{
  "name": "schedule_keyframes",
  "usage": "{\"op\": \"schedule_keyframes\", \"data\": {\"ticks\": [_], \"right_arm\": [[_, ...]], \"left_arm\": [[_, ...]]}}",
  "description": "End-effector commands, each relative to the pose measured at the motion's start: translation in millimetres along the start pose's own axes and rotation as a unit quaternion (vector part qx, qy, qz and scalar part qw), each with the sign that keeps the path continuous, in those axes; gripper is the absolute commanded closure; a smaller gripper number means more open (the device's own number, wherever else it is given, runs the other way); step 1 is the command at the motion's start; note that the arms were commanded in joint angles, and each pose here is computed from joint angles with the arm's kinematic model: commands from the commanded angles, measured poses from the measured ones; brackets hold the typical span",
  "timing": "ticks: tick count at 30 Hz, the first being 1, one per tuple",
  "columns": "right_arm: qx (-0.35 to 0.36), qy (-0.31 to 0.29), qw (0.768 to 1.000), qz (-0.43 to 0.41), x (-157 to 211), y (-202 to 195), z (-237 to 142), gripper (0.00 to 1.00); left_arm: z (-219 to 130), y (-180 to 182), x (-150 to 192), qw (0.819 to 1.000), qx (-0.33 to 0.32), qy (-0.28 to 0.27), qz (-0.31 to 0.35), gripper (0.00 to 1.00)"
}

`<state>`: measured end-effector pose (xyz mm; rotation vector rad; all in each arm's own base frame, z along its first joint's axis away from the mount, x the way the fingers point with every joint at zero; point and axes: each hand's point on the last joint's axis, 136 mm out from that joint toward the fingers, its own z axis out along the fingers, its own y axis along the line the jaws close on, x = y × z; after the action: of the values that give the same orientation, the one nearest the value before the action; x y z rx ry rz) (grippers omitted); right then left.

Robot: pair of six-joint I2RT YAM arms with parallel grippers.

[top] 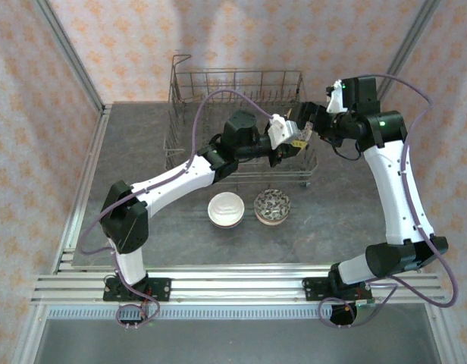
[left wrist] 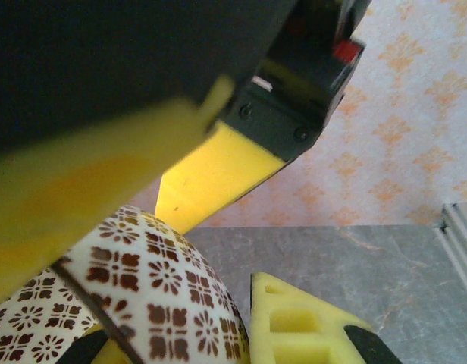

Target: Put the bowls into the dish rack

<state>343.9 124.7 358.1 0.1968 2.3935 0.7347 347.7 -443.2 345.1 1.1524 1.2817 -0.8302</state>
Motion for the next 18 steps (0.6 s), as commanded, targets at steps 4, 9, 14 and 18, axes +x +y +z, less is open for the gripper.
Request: {"op": "schedule_keyframes", "data": {"ticks": [4,9,14,18], "right_arm": [[-0.036,-0.008,0.999,0.016,-1.9,16.5,-6.9,0.01],[-0.04,0.019,0.999,0.03,9.3,21.4,-2.7,0.01],[-0.02,0.042,0.998,0.043,21.4,12.6,-0.8,0.01],[-0.021,0.048,0.997,0.049,22.6,14.6,-3.1,0.02]], "left_arm": [[-3.3,-1.7,-40.6,0.998,0.02,-0.062,0.018,1.0],[0.1,2.5,-37.7,0.998,0.011,-0.059,0.026,1.0],[2.2,6.6,-37.2,0.997,0.003,-0.063,0.038,1.0],[5.4,4.3,-33.7,0.997,0.015,-0.061,0.035,1.0]]}}
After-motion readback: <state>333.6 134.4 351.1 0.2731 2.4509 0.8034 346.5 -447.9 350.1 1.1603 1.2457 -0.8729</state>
